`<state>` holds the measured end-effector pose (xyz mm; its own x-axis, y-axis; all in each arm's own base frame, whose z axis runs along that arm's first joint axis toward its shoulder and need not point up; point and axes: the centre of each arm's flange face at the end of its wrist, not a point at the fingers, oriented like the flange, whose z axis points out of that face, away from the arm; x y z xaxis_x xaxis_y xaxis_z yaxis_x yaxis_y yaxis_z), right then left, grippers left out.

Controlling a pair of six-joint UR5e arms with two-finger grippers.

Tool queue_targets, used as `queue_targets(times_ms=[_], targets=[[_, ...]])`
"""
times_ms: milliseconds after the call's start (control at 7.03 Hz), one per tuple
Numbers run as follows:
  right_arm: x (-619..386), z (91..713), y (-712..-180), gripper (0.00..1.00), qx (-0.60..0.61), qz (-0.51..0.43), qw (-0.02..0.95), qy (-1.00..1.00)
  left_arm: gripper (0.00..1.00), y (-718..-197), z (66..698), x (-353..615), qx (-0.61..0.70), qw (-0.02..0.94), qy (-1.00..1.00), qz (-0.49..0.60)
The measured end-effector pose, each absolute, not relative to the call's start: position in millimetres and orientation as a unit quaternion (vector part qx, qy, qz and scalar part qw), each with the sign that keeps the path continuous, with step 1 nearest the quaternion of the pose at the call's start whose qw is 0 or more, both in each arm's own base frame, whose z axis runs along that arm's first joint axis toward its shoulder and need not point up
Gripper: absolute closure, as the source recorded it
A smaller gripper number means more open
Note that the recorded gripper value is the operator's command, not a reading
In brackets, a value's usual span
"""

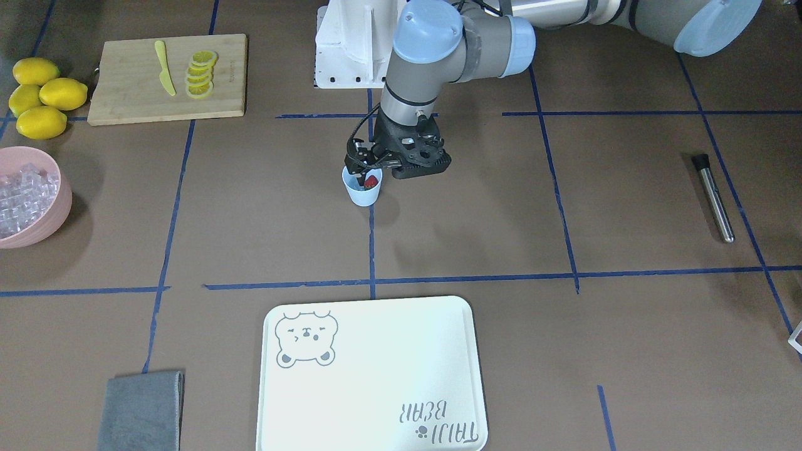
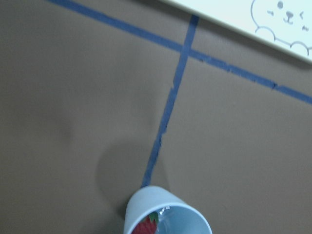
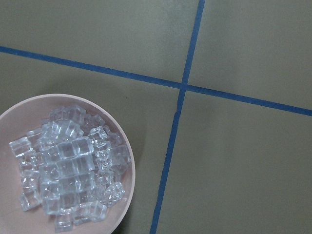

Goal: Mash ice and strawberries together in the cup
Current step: 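Move the left gripper back to the metal muddler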

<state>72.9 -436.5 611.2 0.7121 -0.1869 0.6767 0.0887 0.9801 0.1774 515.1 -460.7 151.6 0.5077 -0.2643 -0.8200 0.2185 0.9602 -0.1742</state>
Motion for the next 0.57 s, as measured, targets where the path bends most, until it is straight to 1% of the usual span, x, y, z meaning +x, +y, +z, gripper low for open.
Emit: queue_targets(times_ms=[285, 569], targets=[[74, 632, -435, 0.01, 0.064, -0.073, 0.923, -0.373, 0.0, -483, 188, 446, -0.032, 0.875, 0.469, -0.117], [78, 642, -433, 0.01, 0.07, -0.068, 0.92, -0.381, 0.0, -491, 210, 382, -0.022, 0.896, 0.437, -0.078]])
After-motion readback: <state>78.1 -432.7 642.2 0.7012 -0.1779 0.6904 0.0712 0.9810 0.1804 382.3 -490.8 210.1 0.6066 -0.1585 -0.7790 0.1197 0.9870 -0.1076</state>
